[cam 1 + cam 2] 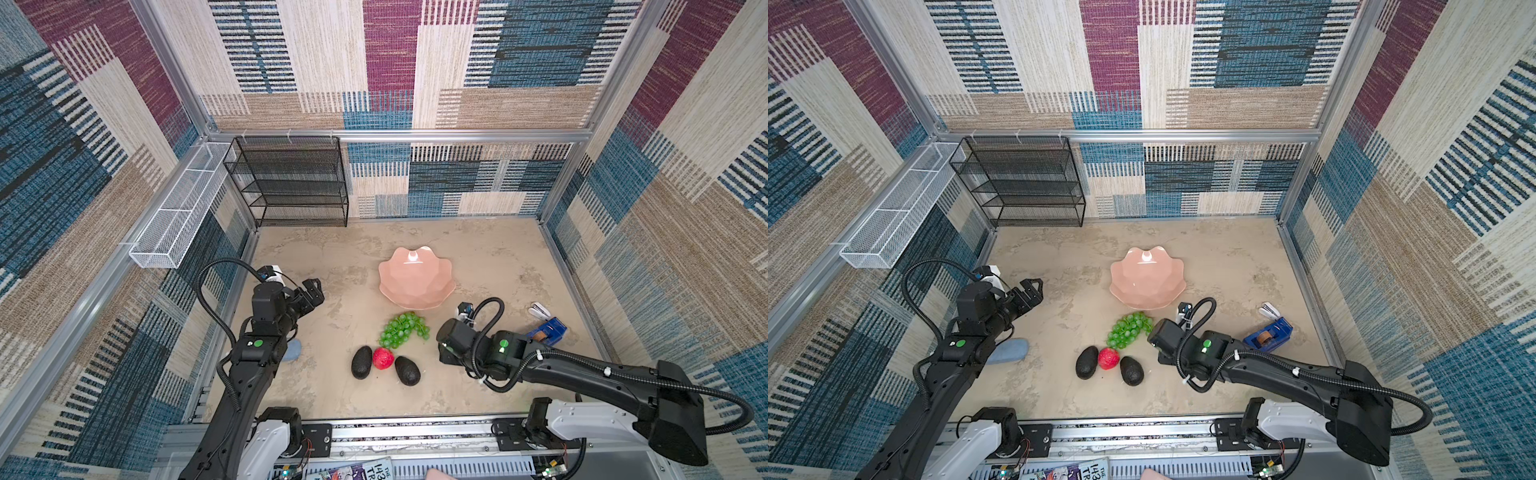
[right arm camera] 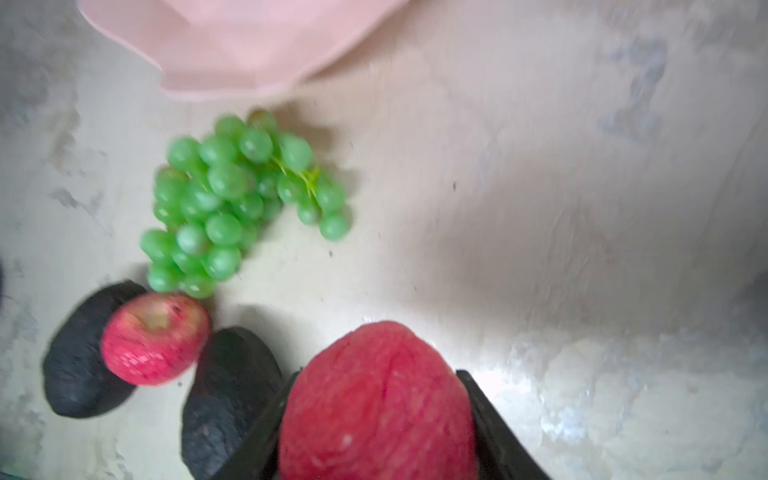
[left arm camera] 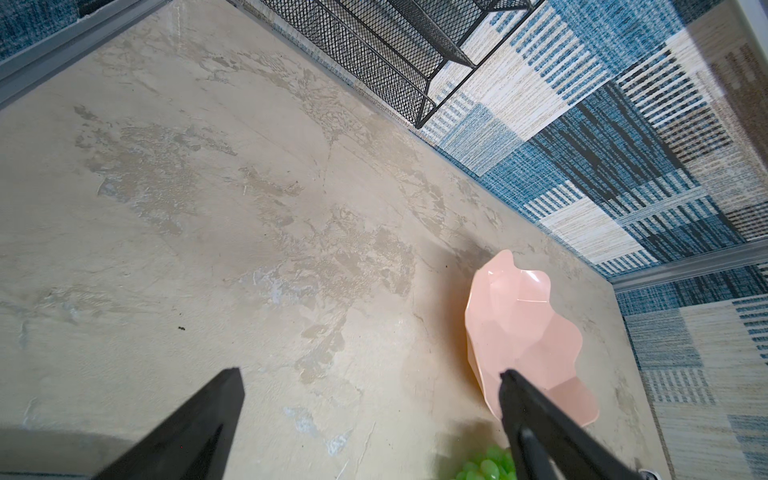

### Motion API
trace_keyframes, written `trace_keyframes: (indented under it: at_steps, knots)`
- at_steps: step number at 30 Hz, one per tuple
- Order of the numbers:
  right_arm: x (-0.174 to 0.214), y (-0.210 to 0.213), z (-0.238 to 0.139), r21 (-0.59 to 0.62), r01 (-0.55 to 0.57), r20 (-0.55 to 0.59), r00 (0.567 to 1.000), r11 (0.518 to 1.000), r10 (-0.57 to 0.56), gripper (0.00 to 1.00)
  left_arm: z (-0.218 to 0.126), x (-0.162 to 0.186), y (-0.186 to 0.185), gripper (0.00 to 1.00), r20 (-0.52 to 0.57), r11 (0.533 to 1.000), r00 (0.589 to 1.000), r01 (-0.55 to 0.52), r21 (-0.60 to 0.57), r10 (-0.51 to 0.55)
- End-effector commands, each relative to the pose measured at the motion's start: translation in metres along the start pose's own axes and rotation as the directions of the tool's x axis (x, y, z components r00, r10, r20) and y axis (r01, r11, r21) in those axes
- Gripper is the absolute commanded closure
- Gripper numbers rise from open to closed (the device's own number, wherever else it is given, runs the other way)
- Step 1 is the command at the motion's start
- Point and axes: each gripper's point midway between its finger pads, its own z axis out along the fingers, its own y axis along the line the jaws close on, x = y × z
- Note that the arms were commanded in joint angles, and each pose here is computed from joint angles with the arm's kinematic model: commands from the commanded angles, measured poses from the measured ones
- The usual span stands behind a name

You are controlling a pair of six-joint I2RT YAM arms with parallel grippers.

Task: Place and organize the fake fruits in the fruit bowl
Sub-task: 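Carry the apple into the pink bowl and release it with the right gripper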

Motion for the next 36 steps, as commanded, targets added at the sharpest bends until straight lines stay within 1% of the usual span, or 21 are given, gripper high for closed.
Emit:
trace_keyframes:
  at_steps: [1, 4, 6, 9, 13, 18, 23, 29, 36]
  knots:
    - [-0.060, 0.017, -0.002, -0.031, 0.090, 0.171, 0.982, 0.995, -0.084, 0.49, 0.000, 0.005, 0.000, 0.01, -0.023, 1.000, 1.000, 0.014, 0.007, -0.014]
    - [-0.108, 0.035, 0.004, -0.062, 0.132, 0.258, 0.960, 0.989, -0.112, 0.49, 0.001, 0.012, -0.001, 0.01, -0.055, 1.000, 0.998, 0.027, 0.010, -0.027]
    - [-0.135, 0.048, 0.015, -0.065, 0.186, 0.300, 0.940, 0.980, -0.159, 0.49, 0.002, 0.017, -0.001, 0.02, -0.083, 0.999, 0.996, 0.029, 0.015, -0.028]
    - [-0.164, 0.066, 0.039, -0.061, 0.262, 0.310, 0.922, 0.963, -0.231, 0.49, 0.002, 0.025, -0.003, 0.03, -0.133, 0.999, 0.991, 0.026, 0.026, -0.023]
    - [-0.189, 0.083, 0.071, -0.088, 0.306, 0.304, 0.914, 0.948, -0.267, 0.49, -0.001, 0.035, -0.005, 0.04, -0.199, 0.999, 0.980, 0.012, 0.031, -0.006]
    - [-0.186, 0.095, 0.119, -0.114, 0.361, 0.241, 0.914, 0.925, -0.327, 0.48, -0.011, 0.045, 0.000, 0.05, -0.256, 1.000, 0.967, -0.015, 0.008, 0.016]
    - [-0.173, 0.092, 0.160, -0.107, 0.379, 0.179, 0.917, 0.919, -0.357, 0.49, -0.019, 0.057, 0.004, 0.07, -0.313, 0.999, 0.949, -0.032, -0.003, 0.029]
    - [-0.162, 0.079, 0.183, -0.099, 0.367, 0.143, 0.925, 0.925, -0.352, 0.48, -0.026, 0.072, 0.006, 0.08, -0.373, 1.000, 0.928, -0.014, -0.006, 0.011]
    - [-0.154, 0.073, 0.202, -0.094, 0.355, 0.113, 0.932, 0.930, -0.345, 0.41, -0.029, 0.095, 0.006, 0.12, -0.438, 0.999, 0.899, 0.034, 0.010, -0.026]
